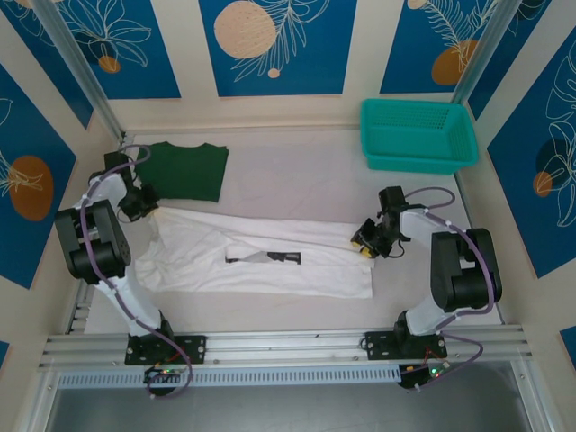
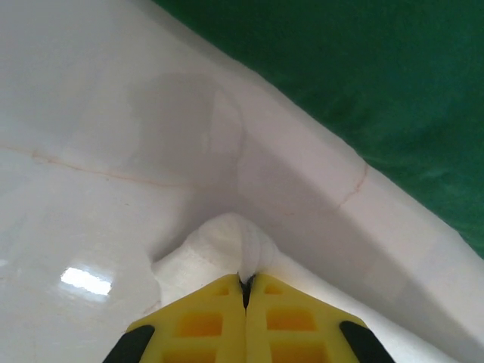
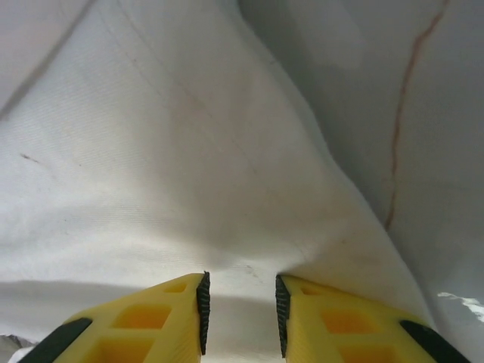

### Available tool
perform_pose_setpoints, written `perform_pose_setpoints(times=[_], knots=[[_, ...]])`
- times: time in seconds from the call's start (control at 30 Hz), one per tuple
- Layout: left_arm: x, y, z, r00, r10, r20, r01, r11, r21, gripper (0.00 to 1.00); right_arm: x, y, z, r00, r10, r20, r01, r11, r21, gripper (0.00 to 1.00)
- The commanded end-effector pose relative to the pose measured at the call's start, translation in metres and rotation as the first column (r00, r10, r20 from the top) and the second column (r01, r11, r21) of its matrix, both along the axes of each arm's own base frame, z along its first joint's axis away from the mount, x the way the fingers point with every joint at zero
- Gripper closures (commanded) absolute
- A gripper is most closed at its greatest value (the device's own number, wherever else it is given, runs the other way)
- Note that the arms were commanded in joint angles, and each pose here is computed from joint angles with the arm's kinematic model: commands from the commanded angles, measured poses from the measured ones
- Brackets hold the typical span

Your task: Fold and stack the t-shirts

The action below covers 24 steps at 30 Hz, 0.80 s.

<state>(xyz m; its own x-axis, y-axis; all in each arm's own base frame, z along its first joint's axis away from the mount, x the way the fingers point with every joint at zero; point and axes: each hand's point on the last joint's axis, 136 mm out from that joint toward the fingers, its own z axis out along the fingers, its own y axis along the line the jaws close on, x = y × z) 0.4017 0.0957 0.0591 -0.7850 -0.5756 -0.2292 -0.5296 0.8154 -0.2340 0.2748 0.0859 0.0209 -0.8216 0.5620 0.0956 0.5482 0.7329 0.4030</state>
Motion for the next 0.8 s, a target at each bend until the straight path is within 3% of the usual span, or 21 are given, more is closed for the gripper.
perform_pose_setpoints(times=[0.0,0.03,0.1,0.23,0.33,0.47,0.6,0.77], knots=[[0.013,0.021,0.004,0.999,0.053,0.005,-0.053,0.998,0.040,0.92,-0.008,-0.007,0.000,0.998,-0.060,-0.026,0.060,0.998,0.008,0.65],[0.014,0.022,0.005,0.998,0.055,0.003,-0.055,0.998,0.038,0.88,-0.008,-0.008,0.002,0.998,-0.066,-0.020,0.066,0.998,0.009,0.64],[0.015,0.026,0.014,0.997,0.077,0.005,-0.077,0.995,0.056,0.67,-0.005,-0.009,0.011,0.997,-0.072,0.010,0.072,0.997,0.016,0.63],[0.014,0.031,0.045,0.991,0.128,0.042,-0.131,0.988,0.080,0.45,0.006,-0.012,0.034,0.990,-0.090,0.105,0.090,0.996,0.003,0.59],[0.010,0.015,0.072,0.984,0.152,0.096,-0.156,0.987,0.042,0.46,0.013,-0.013,0.048,0.983,-0.086,0.164,0.090,0.996,-0.014,0.57],[0.007,-0.053,0.087,0.989,0.015,0.150,-0.009,0.999,-0.046,0.56,0.023,0.001,0.046,0.987,-0.012,0.159,0.013,1.000,-0.010,0.61],[-0.016,-0.117,0.059,0.987,-0.116,0.110,0.128,0.985,-0.119,0.64,0.031,0.009,0.029,0.995,0.018,0.096,-0.016,1.000,-0.018,0.65],[-0.064,-0.133,-0.005,0.988,-0.151,-0.044,0.144,0.980,-0.137,0.65,0.038,0.005,0.008,1.000,-0.006,-0.013,0.005,0.997,-0.072,0.65]])
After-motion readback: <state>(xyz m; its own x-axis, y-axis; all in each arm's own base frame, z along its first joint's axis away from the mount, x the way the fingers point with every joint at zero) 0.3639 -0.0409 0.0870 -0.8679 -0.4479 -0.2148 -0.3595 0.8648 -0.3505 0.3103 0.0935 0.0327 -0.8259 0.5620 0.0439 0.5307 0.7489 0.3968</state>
